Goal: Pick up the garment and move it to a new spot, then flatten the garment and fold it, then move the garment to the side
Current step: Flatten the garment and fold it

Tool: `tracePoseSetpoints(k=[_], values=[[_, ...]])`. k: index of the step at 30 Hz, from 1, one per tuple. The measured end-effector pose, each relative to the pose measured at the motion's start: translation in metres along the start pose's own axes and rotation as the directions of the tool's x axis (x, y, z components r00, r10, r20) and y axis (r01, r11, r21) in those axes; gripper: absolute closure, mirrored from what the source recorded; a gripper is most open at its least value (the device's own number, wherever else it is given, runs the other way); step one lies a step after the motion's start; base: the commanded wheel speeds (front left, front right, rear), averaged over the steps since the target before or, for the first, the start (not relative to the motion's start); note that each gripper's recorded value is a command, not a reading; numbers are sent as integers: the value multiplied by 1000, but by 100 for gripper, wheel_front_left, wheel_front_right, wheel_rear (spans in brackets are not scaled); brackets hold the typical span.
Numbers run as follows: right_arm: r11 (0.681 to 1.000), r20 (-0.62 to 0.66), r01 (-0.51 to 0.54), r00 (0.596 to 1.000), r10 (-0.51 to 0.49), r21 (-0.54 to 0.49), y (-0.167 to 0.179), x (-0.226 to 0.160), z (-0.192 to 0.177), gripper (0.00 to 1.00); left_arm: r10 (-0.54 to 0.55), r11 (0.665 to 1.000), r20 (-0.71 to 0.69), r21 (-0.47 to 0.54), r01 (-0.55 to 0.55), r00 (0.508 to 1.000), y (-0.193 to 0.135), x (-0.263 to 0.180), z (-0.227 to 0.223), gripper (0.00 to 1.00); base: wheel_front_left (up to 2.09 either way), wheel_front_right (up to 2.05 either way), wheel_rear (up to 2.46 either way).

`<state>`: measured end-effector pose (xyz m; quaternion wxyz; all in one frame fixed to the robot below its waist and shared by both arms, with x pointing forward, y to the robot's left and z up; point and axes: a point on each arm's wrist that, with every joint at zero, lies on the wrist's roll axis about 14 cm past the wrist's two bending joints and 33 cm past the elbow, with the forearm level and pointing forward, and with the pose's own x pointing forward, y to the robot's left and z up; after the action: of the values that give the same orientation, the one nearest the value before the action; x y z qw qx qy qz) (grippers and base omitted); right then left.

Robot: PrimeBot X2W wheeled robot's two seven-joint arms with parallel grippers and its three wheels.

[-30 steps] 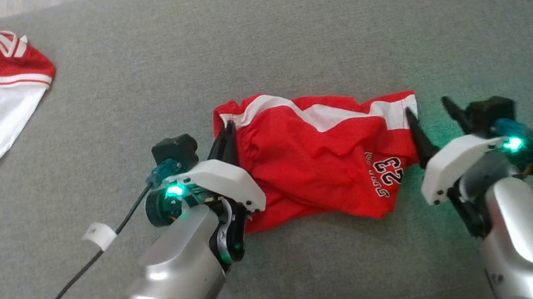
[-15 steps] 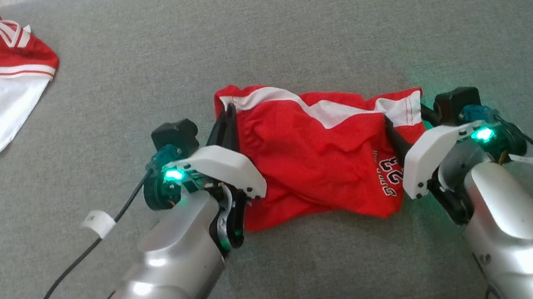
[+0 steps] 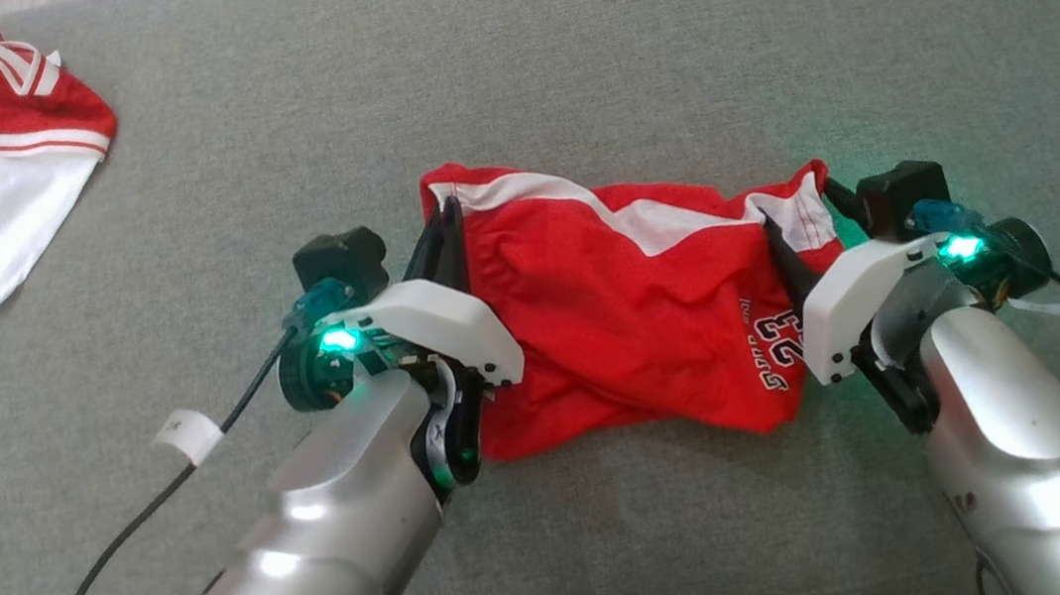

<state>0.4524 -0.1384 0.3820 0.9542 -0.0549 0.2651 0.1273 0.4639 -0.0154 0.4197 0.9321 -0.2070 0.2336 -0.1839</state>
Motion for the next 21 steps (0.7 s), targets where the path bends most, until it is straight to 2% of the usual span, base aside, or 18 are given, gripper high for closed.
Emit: tracePoseSetpoints(k=[5,13,19,20,21], values=[[1000,39,24,999,-23,-19,-7,-1,9,0,5,1000,-2,0,-5,1000,1,1,-1,100,0,0,0],[999,50,6,999,-4,-39,2,0,14,0,4,1000,-6,-1,-4,1000,2,1,-2,100,0,0,0],[999,18,-7,1000,7,-32,9,0,6,0,10,1000,-11,-7,-10,1000,5,0,-4,100,0,0,0],[1000,10,-8,1000,8,-27,10,0,3,1,11,1000,-7,-7,-11,1000,5,0,-3,100,0,0,0],[1000,4,-8,1000,8,-24,10,-1,0,9,12,1000,-7,-7,-12,1000,5,0,-3,100,0,0,0]])
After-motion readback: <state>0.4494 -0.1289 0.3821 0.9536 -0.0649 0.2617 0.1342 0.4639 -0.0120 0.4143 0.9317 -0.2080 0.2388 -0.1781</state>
